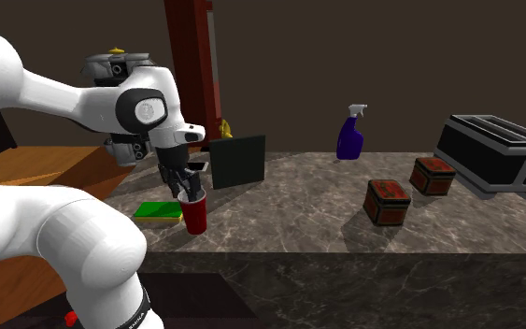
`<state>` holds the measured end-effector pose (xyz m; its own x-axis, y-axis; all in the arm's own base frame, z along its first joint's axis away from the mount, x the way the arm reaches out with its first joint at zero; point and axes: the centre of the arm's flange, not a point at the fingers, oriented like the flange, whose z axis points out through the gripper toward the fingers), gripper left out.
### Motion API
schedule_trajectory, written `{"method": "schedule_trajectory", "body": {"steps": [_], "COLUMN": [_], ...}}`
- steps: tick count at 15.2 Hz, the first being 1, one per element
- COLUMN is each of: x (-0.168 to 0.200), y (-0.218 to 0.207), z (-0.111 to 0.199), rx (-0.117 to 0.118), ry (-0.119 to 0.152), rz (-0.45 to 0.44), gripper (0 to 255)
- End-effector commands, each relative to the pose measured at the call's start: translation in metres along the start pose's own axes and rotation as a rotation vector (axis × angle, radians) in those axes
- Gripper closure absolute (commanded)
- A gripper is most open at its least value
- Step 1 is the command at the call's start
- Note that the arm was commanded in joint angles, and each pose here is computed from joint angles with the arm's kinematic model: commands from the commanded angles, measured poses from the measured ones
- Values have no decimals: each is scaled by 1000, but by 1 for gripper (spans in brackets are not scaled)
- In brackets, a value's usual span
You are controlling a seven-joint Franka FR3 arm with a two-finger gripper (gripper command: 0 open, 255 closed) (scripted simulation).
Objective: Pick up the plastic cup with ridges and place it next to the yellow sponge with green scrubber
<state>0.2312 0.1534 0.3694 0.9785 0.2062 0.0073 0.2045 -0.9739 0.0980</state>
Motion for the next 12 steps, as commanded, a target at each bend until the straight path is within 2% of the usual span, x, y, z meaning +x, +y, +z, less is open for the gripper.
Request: {"method": "schedule_trajectory", "body": {"steps": [1,4,8,12], "x": [0,0,0,0], "y": [0,0,0,0], "z": [0,0,-50,-50], "rx": [0,0,0,0], "ry": [0,0,0,0], "rz": [0,0,0,0], "gripper": [0,0,0,0]}}
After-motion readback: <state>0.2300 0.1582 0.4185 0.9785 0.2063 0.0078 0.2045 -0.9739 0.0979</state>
